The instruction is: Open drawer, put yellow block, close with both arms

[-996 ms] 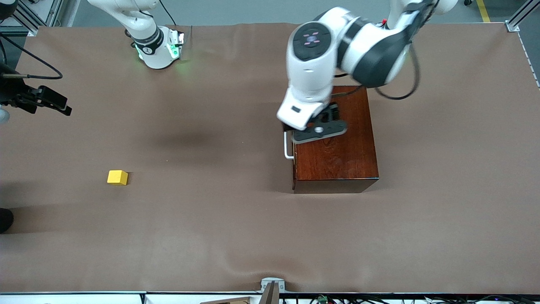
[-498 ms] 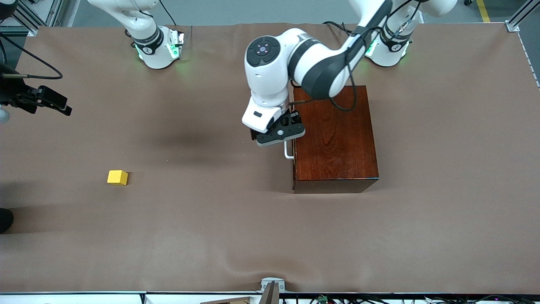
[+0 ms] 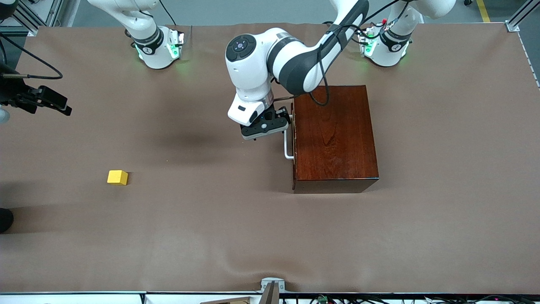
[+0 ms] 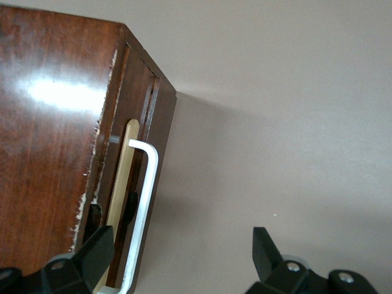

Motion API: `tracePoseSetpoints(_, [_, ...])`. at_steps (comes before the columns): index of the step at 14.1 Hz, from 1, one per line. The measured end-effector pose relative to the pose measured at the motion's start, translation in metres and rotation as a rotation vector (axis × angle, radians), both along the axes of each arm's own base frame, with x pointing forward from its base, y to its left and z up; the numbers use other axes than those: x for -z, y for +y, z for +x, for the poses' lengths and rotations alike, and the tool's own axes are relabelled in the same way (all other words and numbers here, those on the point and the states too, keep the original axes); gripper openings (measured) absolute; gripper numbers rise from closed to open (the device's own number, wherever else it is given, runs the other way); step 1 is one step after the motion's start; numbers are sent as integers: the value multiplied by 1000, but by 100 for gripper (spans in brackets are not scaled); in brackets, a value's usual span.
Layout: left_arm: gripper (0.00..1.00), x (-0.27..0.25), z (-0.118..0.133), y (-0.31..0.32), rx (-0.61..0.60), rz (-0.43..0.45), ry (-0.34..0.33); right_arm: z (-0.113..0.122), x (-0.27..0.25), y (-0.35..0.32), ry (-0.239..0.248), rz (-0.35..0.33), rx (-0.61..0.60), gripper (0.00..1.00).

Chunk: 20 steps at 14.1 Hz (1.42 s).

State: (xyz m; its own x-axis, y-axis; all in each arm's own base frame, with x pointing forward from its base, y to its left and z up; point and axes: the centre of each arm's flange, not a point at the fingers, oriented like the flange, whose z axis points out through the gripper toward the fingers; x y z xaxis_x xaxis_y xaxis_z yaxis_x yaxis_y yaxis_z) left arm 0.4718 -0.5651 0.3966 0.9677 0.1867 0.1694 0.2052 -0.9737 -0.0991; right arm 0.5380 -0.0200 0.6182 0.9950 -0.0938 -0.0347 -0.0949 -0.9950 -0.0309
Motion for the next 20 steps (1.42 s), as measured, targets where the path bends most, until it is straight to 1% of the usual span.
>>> tracePoseSetpoints(6, [100,13,-2,-1,1,21,16,0,0,0,0,0,0,100])
tracePoseSetpoints(12, [100,39,-8,-6,19,52,45,0,0,0,0,0,0,100])
tracePoseSetpoints(18, [100,59,-11,-1,85,116,100,0,0,0,0,0,0,100])
tracePoseSetpoints(20, [100,69,-12,-1,88,127,111,0,0,0,0,0,0,100])
